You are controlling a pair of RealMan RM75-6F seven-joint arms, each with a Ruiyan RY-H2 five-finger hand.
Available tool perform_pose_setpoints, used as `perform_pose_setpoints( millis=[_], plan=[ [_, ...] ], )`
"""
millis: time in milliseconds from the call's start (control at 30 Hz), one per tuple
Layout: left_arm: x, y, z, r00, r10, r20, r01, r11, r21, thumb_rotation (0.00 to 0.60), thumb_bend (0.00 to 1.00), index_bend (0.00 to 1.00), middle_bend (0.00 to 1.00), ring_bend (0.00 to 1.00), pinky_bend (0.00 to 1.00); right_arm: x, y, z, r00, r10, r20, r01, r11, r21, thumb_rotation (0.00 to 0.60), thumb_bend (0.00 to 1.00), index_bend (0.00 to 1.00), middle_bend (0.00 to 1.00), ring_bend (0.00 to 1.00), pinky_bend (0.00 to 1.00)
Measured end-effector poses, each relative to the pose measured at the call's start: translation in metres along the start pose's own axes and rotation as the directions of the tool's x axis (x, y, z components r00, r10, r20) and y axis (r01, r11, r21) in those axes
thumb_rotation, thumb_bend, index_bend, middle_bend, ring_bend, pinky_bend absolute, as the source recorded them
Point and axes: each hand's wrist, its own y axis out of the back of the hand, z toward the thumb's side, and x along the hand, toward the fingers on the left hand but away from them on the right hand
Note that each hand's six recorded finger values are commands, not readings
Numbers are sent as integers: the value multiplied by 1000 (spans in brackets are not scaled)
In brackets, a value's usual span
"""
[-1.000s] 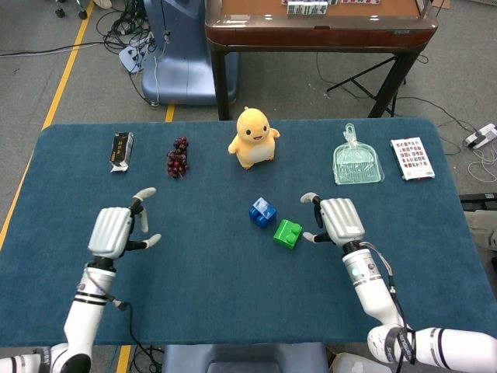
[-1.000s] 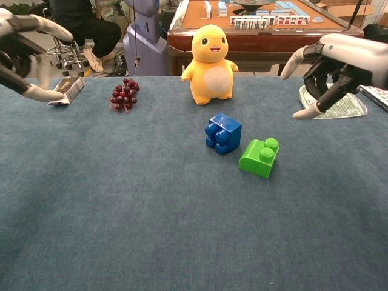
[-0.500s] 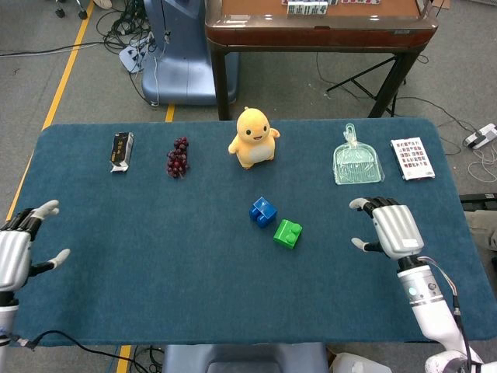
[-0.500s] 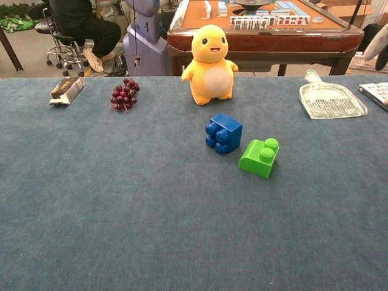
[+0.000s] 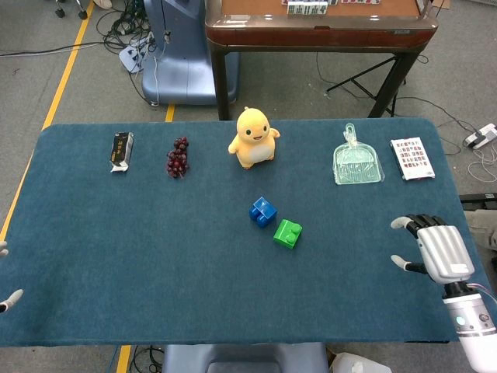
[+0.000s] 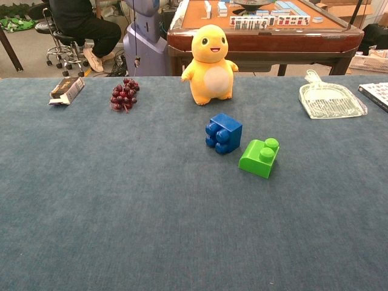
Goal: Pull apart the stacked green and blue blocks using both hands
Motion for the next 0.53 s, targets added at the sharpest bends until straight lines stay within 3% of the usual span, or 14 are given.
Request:
perform_pose_setpoints(
  millis=[167, 533],
  plan=[
    [-2, -5, -2, 1000, 11, -12, -11, 1000, 2, 600, 83, 240, 302, 238, 372, 9, 1, -7, 1000, -9, 15, 8, 1000, 11, 600, 0, 393, 390, 318, 352],
    [-1, -21, 5, 1000, -29, 2, 29, 999, 26, 600, 83, 240, 302, 238, 380, 8, 1, -8, 1000, -2, 20, 2, 1000, -2, 600, 0, 409, 390, 318, 352]
  ],
)
